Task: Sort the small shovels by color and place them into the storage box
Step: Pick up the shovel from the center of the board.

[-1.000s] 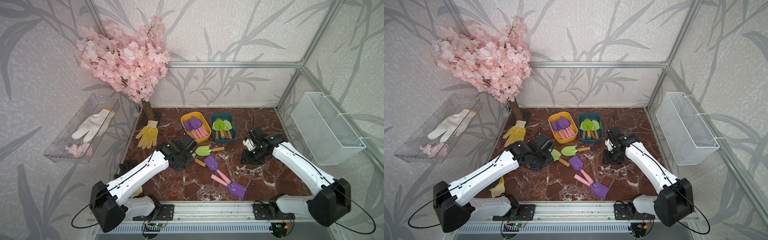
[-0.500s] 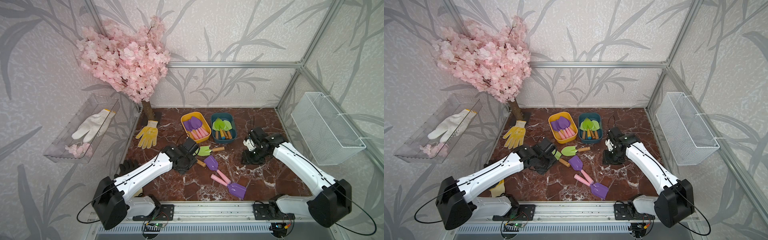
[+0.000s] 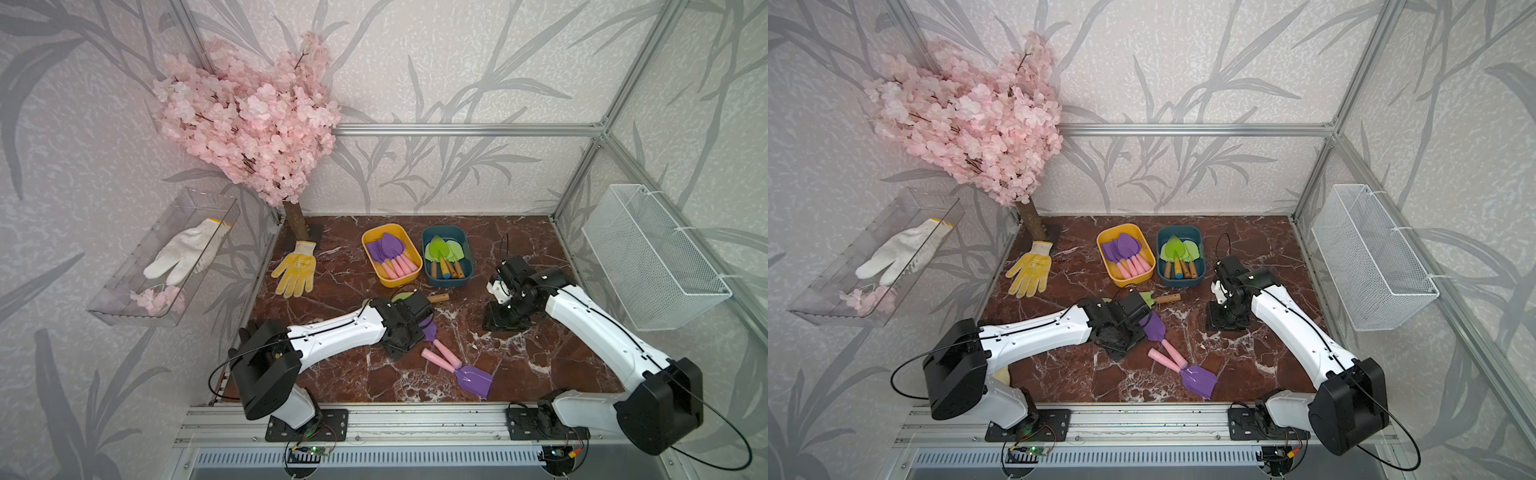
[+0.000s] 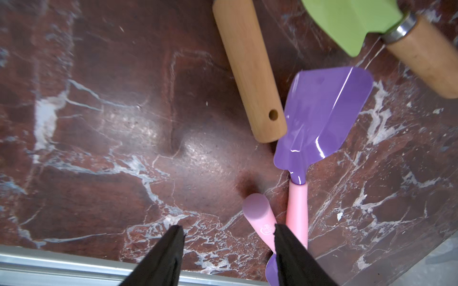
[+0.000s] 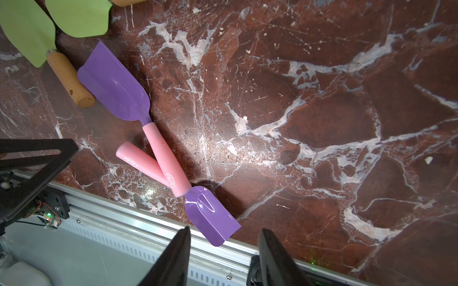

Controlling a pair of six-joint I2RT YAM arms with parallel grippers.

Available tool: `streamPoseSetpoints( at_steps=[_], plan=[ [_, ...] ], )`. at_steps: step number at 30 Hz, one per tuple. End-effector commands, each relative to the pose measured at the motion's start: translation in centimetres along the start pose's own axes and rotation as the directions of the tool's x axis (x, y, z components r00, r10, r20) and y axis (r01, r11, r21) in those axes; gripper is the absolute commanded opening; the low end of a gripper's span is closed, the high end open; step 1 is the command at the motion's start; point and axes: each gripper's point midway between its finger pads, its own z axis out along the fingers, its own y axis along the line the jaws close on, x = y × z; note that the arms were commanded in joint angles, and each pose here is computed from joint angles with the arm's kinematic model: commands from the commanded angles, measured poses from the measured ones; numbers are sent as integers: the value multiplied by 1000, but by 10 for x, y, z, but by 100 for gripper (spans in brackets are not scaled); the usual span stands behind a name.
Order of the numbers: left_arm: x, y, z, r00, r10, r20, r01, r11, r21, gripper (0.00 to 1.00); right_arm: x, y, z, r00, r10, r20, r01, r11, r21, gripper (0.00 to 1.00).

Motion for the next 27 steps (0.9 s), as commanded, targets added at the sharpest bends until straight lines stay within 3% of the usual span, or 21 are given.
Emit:
streamPoseSetpoints(
  at_steps=[1,15,27],
  plan=[
    [10,-19,-1,999,-25,-22,26,999,41,62,6,-5,-3,1000,3,1,-3,1000,10,49],
    [38,-33,20,997,-19,-81,22,999,38,60,6,-8,-2,1000,5,1,-5,1000,9,49],
    [45,-31,31,994,-29,-102,33,999,34,59,8,-13,1,1000,12,-2,-12,1000,12,50]
  ],
)
